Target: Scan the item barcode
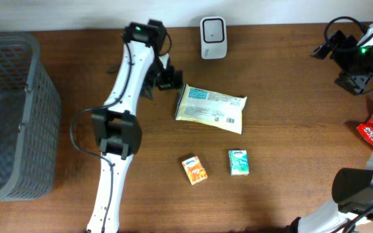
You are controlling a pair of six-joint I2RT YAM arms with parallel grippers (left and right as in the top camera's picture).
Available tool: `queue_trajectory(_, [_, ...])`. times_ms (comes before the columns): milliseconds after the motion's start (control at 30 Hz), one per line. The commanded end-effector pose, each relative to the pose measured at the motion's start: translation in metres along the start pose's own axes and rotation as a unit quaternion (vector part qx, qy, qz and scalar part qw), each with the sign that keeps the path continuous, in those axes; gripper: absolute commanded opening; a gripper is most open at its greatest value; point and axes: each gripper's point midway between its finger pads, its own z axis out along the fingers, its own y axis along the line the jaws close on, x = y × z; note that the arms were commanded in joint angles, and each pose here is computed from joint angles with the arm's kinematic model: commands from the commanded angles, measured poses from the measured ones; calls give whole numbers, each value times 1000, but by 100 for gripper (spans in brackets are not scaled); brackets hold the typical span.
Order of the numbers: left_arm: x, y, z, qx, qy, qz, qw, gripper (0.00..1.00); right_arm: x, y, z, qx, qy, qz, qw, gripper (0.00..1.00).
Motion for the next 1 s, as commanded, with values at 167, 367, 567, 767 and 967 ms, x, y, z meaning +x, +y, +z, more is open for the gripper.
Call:
queue_trajectory(167, [27, -57, 86, 150, 117, 100, 977, 66, 2, 2, 2, -2, 4, -3, 1000, 99])
queue_trajectory(367, [28, -64, 91, 141, 111, 113, 977, 0, 2, 2, 2, -2, 4, -3, 1000, 99])
queue_trajectory(567, [-20, -36, -10, 70, -52, 114, 990, 0, 2, 2, 2, -2, 4, -3, 1000, 99])
queue_trajectory(767, [-20, 59, -203, -283, -296, 24, 912, 0, 2, 2, 2, -2, 4, -3, 1000, 99])
queue_trajectory(967, [-10, 97, -255, -454, -310, 20, 835, 0, 2, 2, 2, -2, 4, -3, 1000, 99])
